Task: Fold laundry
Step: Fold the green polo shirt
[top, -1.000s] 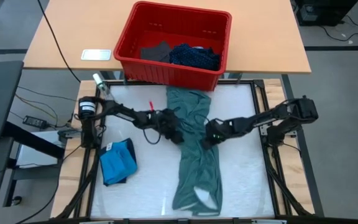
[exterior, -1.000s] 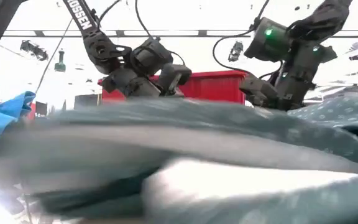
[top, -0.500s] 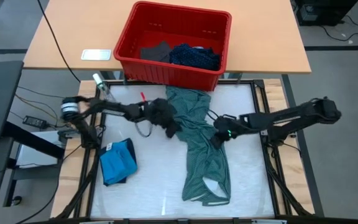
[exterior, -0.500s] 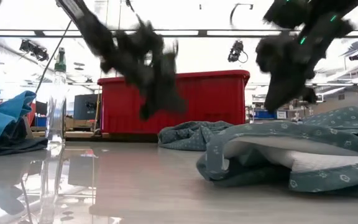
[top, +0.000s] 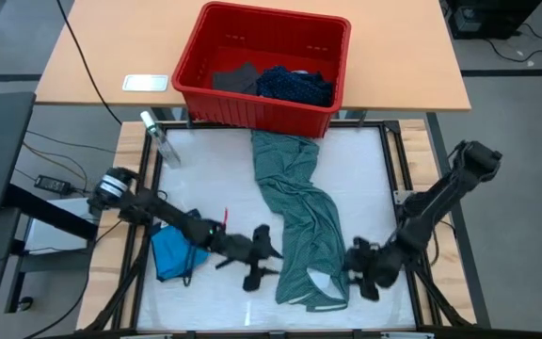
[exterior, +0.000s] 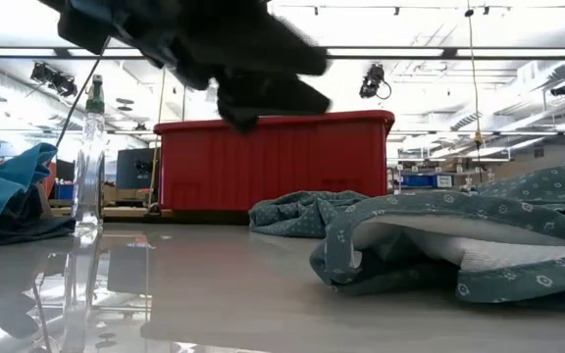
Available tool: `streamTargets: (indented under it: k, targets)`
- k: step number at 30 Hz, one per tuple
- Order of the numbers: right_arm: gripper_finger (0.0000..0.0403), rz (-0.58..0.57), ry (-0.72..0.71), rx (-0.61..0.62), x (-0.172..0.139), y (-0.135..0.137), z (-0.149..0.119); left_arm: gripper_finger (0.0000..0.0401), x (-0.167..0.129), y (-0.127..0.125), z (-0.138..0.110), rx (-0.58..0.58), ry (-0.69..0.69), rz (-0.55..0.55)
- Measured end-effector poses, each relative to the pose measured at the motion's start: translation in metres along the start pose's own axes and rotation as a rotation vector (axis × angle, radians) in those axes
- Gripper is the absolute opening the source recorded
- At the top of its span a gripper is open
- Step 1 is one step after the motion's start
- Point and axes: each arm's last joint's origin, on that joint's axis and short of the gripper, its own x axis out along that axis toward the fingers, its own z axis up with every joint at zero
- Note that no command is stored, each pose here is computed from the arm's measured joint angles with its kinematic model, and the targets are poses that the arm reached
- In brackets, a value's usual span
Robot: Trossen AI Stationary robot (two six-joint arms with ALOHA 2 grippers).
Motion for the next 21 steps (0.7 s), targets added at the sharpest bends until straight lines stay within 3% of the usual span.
streamTargets:
  k: [3, 6, 10, 14, 18, 21]
  targets:
    - [0.0225, 0.056, 0.025, -0.085, 0.017, 0.014, -0.011, 0.0263, 0.021, -0.022, -0.009, 0.013, 0.045, -0.039]
    - [0.0242, 0.032, 0.08, -0.183, 0.031, 0.028, -0.018, 0.0288, 0.043, -0.041, -0.014, 0.099, 0.135, -0.051]
    - [0.0248, -0.067, 0.112, -0.287, 0.046, 0.044, -0.024, 0.0297, 0.069, -0.05, -0.016, 0.139, 0.263, -0.008]
    - [0.0245, -0.201, 0.116, -0.32, 0.063, 0.047, -0.03, 0.0296, 0.085, -0.053, -0.013, 0.146, 0.27, -0.005]
    - [0.0214, -0.22, 0.107, -0.203, 0.075, 0.051, -0.029, 0.0261, 0.093, -0.053, -0.019, 0.085, 0.321, -0.024]
    - [0.015, -0.205, 0.106, -0.104, 0.076, 0.052, -0.029, 0.0187, 0.094, -0.055, -0.022, -0.037, 0.349, -0.043]
